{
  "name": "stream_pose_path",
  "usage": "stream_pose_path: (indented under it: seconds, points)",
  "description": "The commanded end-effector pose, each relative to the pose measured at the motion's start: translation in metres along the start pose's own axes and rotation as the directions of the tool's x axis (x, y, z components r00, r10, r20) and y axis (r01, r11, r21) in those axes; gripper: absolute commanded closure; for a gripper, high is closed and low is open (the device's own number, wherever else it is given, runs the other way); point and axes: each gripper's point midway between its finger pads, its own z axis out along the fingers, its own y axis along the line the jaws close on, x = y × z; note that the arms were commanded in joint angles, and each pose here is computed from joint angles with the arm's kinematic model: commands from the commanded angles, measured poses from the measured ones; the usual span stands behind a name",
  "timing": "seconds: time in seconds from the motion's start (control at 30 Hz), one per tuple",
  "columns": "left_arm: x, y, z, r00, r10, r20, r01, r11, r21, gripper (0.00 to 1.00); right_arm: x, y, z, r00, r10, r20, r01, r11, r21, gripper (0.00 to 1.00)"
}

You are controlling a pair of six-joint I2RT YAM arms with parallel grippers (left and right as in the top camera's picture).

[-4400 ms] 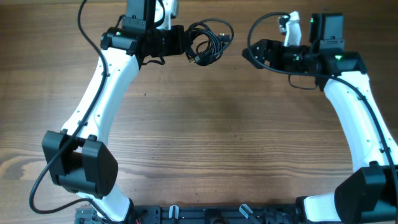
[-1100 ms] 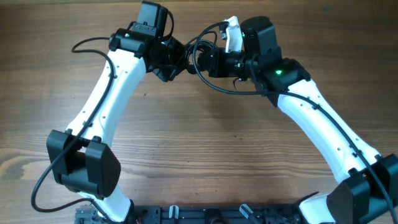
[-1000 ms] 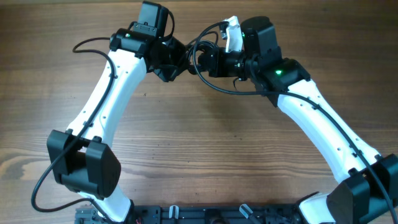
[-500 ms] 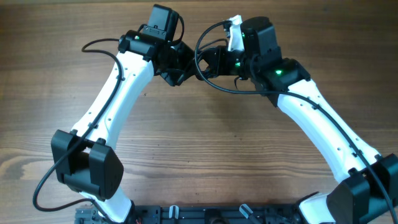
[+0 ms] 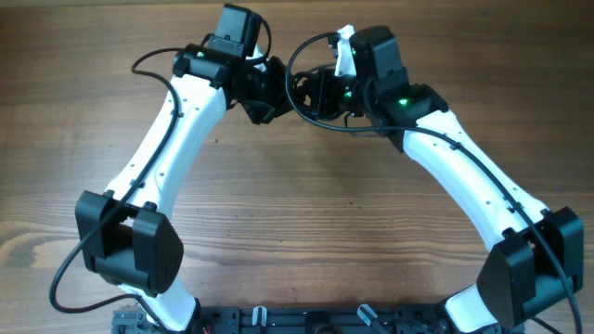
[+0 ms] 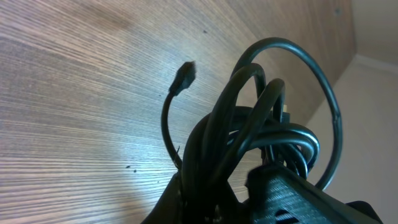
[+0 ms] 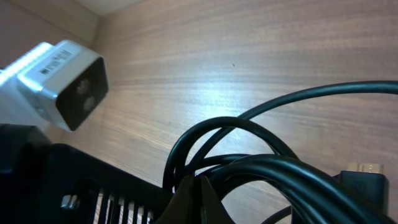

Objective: Untangle cables

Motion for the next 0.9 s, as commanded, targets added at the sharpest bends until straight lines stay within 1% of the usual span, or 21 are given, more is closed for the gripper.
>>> stream_pose_path:
  seconds: [0.0,0.07,0.2,0.23,0.27,0.33,0.4,0.5,0.6,0.67,0.77,0.87]
  points:
    - [-0.006,-0.008,-0.014,1.0,0.01,-0.018,-0.009,0.998,0.07,0.96,-0.024,0.004,-0.021,0.997,0.066,0.039,-0.063,0.995,-0.071,0.96]
    - [-0.012,-0.006,-0.017,1.0,-0.01,-0.007,0.01,0.998,0.07,0.96,-0.033,0.003,-0.035,0.995,0.086,0.052,-0.08,0.991,-0.104,0.96]
    - [-0.029,0.002,-0.027,0.987,-0.163,0.011,0.162,0.984,0.078,0.96,-0.051,-0.004,-0.07,0.989,0.122,0.083,-0.107,0.981,-0.162,0.95]
    - [-0.03,0.003,-0.028,0.98,-0.2,0.011,0.199,0.977,0.08,0.96,-0.053,-0.005,-0.073,0.988,0.125,0.086,-0.109,0.98,-0.167,0.93]
    - [-0.032,0.005,-0.029,0.966,-0.26,0.008,0.259,0.963,0.08,0.96,-0.055,-0.008,-0.077,0.987,0.131,0.093,-0.115,0.98,-0.163,0.89]
    - [-0.03,0.004,-0.03,0.944,-0.331,-0.019,0.331,0.94,0.087,0.96,-0.055,-0.011,-0.078,0.986,0.136,0.091,-0.121,0.98,-0.157,0.83]
    - [-0.025,0.0,-0.031,0.917,-0.393,-0.063,0.398,0.912,0.096,0.96,-0.05,-0.013,-0.075,0.987,0.144,0.074,-0.133,0.98,-0.145,0.82]
    - [-0.02,-0.004,-0.031,0.901,-0.422,-0.099,0.431,0.897,0.1,0.96,-0.046,-0.017,-0.073,0.986,0.156,0.059,-0.147,0.981,-0.129,0.79]
    - [-0.018,-0.005,-0.032,0.9,-0.421,-0.115,0.432,0.896,0.103,0.96,-0.046,-0.017,-0.073,0.986,0.156,0.059,-0.147,0.981,-0.13,0.77]
    - [-0.013,-0.009,-0.033,0.897,-0.416,-0.15,0.434,0.894,0.111,0.96,-0.046,-0.017,-0.073,0.986,0.157,0.057,-0.148,0.98,-0.129,0.75]
    - [-0.005,-0.015,-0.035,0.862,-0.461,-0.212,0.49,0.865,0.109,0.95,-0.04,-0.015,-0.07,0.989,0.146,0.037,-0.14,0.982,-0.126,0.71]
    - [0.0,-0.019,-0.036,0.823,-0.506,-0.259,0.544,0.833,0.099,0.96,-0.033,-0.013,-0.066,0.992,0.127,0.023,-0.124,0.986,-0.109,0.64]
